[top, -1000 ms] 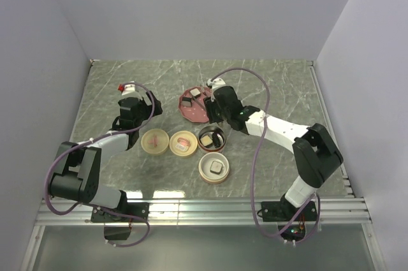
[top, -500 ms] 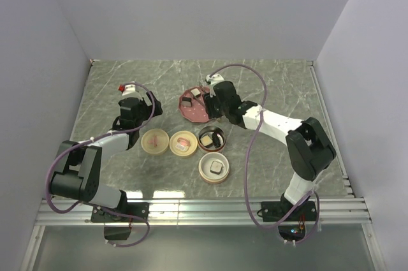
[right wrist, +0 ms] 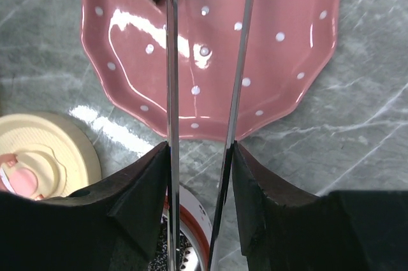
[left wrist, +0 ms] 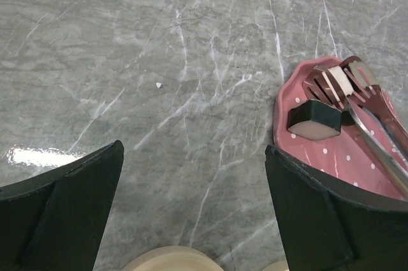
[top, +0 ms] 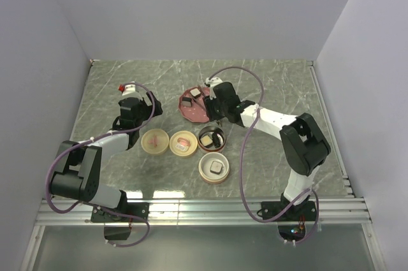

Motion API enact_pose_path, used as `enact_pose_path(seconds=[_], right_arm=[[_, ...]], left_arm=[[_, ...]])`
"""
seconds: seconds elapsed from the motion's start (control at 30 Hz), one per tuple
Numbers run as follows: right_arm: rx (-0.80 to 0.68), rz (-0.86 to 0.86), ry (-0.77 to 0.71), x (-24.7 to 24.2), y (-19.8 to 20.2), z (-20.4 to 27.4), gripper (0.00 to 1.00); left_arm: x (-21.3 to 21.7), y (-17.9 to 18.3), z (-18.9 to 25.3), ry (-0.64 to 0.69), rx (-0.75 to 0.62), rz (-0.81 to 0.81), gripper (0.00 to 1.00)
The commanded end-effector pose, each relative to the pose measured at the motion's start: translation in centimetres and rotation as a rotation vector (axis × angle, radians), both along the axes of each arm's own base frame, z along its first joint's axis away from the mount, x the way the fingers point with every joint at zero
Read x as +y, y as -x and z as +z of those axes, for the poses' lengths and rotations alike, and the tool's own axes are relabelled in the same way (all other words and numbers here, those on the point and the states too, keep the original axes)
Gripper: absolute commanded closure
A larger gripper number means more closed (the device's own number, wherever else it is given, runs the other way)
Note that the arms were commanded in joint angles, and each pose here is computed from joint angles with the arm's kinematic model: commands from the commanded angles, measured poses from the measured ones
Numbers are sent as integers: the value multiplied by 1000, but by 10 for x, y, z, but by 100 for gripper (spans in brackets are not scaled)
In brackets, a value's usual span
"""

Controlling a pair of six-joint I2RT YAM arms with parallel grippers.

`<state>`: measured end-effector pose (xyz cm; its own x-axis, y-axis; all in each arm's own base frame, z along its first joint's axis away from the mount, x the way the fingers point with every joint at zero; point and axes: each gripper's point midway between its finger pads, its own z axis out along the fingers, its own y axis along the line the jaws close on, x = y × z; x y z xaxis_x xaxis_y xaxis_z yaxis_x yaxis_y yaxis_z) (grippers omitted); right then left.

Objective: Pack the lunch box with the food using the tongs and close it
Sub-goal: Pick up the food using the clamp

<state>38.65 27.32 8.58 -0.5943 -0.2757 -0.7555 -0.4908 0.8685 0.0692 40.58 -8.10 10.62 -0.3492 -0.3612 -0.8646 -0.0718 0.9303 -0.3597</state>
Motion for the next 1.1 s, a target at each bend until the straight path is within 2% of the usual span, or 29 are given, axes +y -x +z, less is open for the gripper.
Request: enact_pose_path(seconds=[0.0, 0.13, 0.23, 0.27, 0.4, 0.8, 0.9, 1.07], right_arm=[[-34, 26, -30, 9, -10, 19, 50], [-27, 24, -15, 8, -10, 14, 53], [-21, 14, -6, 6, -12, 13, 69], [-17, 11, -5, 7, -12, 13, 78], [-37, -25, -7, 2, -15, 19, 88], [-138, -114, -51, -27, 5, 65, 89], [-173, -128, -97, -38, 23, 80, 88], [-149, -119, -128, -53, 67, 71, 89]], left_arm=[[-5, -13, 23, 31, -68, -9, 0], [-5, -13, 24, 32, -71, -9, 0], [-5, -12, 24, 33, -71, -8, 1], [-5, -12, 25, 32, -73, -9, 1], [-4, -12, 26, 35, -76, -5, 1], [-5, -12, 25, 34, -74, -8, 0], [-5, -12, 24, 32, -71, -10, 0], [-6, -13, 25, 34, -73, -13, 1]])
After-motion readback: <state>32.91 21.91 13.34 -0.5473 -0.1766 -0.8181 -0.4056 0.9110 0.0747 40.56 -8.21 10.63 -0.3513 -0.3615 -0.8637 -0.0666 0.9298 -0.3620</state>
